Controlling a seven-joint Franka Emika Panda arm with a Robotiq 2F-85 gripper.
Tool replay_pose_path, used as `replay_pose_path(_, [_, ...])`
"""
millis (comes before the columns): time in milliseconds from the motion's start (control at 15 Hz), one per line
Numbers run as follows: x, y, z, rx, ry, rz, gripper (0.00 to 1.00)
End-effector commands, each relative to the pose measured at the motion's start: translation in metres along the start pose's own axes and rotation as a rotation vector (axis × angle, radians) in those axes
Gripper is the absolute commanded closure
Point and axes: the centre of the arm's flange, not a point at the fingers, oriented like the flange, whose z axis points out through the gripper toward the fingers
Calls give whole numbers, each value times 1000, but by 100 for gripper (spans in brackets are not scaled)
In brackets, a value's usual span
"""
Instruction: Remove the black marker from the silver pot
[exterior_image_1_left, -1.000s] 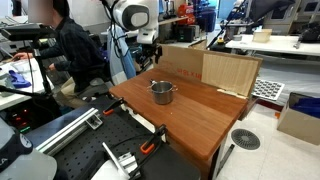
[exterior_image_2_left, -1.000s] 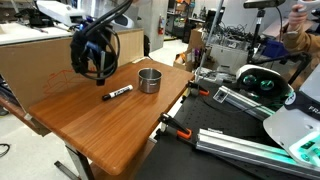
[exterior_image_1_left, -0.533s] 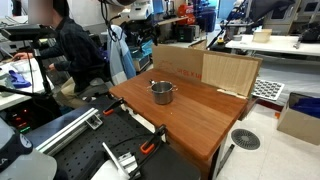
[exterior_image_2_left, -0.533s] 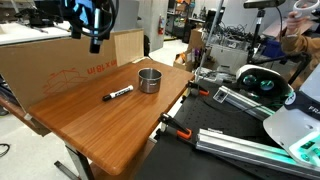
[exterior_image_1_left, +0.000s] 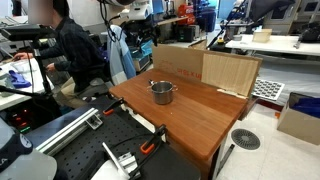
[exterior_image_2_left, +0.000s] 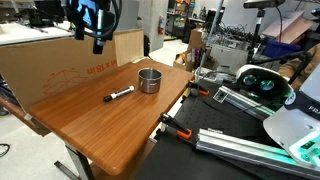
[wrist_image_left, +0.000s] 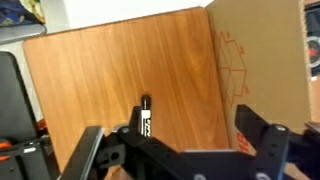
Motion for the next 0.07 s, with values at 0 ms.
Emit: replay_pose_path(0, [0, 0, 0, 0, 0, 0, 0])
